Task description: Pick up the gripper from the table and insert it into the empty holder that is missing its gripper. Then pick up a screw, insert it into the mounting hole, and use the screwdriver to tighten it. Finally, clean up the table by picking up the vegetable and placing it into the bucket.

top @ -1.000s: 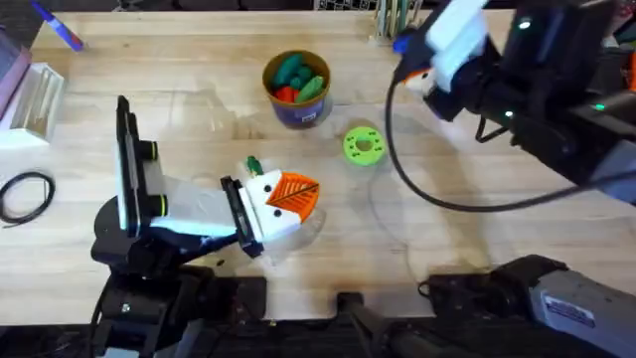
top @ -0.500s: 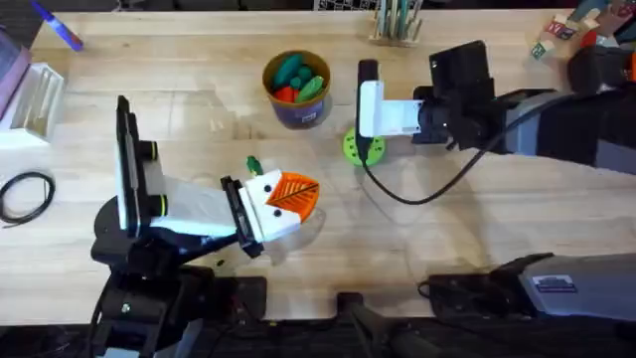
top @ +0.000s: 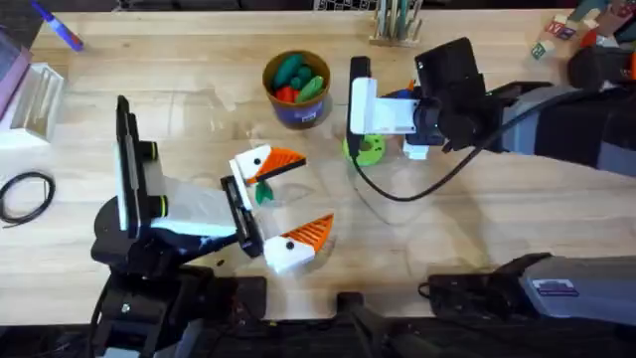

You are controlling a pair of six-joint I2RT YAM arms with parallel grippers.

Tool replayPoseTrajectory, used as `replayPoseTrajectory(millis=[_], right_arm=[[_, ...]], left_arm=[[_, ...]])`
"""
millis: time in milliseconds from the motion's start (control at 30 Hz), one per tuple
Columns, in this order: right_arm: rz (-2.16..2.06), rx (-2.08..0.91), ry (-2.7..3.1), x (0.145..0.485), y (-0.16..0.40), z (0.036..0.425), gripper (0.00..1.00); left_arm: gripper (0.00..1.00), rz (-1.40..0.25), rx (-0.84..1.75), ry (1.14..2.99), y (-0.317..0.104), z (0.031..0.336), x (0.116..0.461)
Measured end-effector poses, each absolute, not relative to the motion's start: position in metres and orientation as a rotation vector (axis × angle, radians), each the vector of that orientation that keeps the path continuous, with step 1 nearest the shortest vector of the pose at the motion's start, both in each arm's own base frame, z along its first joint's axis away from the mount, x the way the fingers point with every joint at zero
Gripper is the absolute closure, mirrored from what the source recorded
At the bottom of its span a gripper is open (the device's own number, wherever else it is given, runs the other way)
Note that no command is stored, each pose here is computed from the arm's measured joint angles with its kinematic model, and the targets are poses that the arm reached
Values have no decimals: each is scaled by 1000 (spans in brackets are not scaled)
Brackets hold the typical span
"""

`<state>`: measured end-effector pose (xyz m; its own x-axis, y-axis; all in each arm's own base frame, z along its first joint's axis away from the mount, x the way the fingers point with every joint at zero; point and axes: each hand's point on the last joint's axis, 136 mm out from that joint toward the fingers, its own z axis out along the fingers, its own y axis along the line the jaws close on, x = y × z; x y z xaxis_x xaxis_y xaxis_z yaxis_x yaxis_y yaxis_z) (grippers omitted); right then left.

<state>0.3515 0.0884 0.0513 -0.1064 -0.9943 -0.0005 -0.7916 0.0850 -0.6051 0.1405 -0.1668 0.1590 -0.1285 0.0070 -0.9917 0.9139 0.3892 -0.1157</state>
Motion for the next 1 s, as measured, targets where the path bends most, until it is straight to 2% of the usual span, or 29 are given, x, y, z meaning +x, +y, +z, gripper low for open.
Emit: replayPoseTrajectory(millis=[300, 533, 767, 1000], right_arm=[[-493, -1415, 2300, 324, 81, 56, 86], [-436, -1173, 2273, 344, 92, 106, 85], [-364, -979, 2225, 360, 95, 149, 84], [-108, -862, 2198, 358, 110, 172, 84]], left_arm=[[15, -951, 800, 1483, -163, 170, 150], [15, -857, 511, 1715, -137, 182, 168], [15, -577, 235, 1959, -88, 207, 163], [15, -378, 69, 2287, -57, 197, 181]])
